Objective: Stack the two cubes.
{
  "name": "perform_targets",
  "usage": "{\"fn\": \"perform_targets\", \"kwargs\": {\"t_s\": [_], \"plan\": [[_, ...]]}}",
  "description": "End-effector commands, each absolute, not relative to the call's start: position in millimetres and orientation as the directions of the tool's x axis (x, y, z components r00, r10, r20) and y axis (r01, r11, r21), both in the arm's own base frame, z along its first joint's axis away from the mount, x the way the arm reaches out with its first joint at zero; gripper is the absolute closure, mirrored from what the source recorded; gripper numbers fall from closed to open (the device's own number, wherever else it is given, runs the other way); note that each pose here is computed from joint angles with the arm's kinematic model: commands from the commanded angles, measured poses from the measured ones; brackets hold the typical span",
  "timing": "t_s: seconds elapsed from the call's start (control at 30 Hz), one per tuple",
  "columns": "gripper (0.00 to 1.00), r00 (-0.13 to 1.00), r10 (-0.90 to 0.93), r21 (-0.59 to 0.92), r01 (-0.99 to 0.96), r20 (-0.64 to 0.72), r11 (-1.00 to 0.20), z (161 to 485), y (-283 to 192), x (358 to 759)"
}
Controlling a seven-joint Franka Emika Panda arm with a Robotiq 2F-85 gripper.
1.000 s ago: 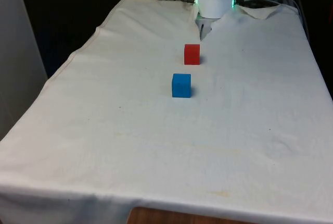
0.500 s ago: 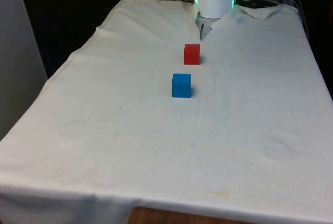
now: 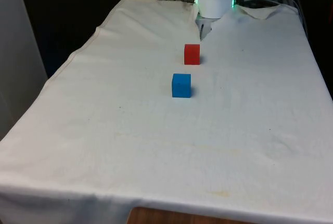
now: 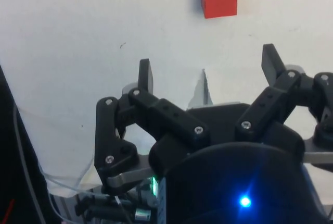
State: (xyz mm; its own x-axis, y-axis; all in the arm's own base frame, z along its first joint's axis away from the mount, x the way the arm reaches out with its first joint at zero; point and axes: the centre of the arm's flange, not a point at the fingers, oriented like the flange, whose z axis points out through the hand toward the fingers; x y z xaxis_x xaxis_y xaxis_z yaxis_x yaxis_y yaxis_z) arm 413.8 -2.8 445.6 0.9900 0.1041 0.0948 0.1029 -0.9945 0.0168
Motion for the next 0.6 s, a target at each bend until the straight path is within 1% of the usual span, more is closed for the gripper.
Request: {"fn": "perform_targets", "kwargs": {"t_s": [0.0,0.2,0.57], "plan": [[0.0,0.988,0.104,-0.001,0.105,0.111,-0.994,442.9,-4.0,407.8],[0.0,0.987,0.104,-0.028,0.108,0.125,-0.994,431.4,-7.4,394.4],[0.0,0.988,0.103,-0.058,0.111,0.117,-0.992,412.9,-9.7,388.0]]}}
